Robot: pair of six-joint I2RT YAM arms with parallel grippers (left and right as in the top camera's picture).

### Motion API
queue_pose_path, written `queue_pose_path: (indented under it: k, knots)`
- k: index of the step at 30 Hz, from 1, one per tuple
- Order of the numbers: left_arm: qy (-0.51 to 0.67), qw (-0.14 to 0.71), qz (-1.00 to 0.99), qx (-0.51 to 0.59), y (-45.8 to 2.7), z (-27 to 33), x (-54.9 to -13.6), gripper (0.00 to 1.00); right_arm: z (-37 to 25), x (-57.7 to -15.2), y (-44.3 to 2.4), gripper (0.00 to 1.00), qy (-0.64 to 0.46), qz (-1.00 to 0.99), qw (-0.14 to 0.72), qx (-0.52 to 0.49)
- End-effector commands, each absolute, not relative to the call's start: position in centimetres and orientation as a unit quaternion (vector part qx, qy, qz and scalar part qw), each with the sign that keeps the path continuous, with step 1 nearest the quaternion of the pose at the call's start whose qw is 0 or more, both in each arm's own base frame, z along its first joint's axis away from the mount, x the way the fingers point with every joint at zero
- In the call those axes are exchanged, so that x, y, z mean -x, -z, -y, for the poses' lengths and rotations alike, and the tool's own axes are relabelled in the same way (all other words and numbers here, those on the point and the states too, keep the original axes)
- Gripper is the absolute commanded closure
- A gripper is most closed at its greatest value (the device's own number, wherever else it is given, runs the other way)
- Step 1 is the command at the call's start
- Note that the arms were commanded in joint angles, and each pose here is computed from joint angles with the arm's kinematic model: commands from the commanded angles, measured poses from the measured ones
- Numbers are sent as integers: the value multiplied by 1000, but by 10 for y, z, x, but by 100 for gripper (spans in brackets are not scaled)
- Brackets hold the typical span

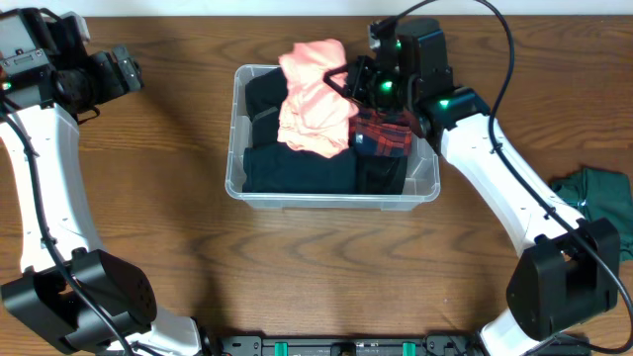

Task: Pack container
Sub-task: 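Carry the pink garment over the bin and lower it on top, then release and press the pink garment into the bin, then withdraw right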

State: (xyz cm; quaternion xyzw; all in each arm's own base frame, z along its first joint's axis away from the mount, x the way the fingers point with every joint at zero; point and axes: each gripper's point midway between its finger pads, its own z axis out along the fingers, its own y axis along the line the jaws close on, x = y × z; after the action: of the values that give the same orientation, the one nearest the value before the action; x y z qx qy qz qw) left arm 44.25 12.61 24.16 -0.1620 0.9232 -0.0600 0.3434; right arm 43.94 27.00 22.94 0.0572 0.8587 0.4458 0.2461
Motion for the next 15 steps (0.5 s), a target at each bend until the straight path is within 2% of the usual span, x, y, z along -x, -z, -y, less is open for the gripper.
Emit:
queue_pose_path:
  k: [1, 10, 11, 12, 15]
  knots:
    - [63, 347, -923, 153, -245, -124, -442, 2, -247, -453, -232, 99, -395, -869, 294, -49]
    - [63, 347, -923, 153, -245, -124, -442, 2, -225, -461, -189, 98, -330, -900, 282, -44]
    - [63, 347, -923, 153, -245, -124, -442, 2, -224, -462, -183, 92, -326, -902, 279, -41]
    - [63, 347, -923, 153, -245, -124, -442, 2, -225, -463, -177, 83, -321, -905, 277, -34]
    - [63, 347, -923, 153, -245, -124, -442, 2, -224, -465, -163, 46, -305, -911, 277, -2]
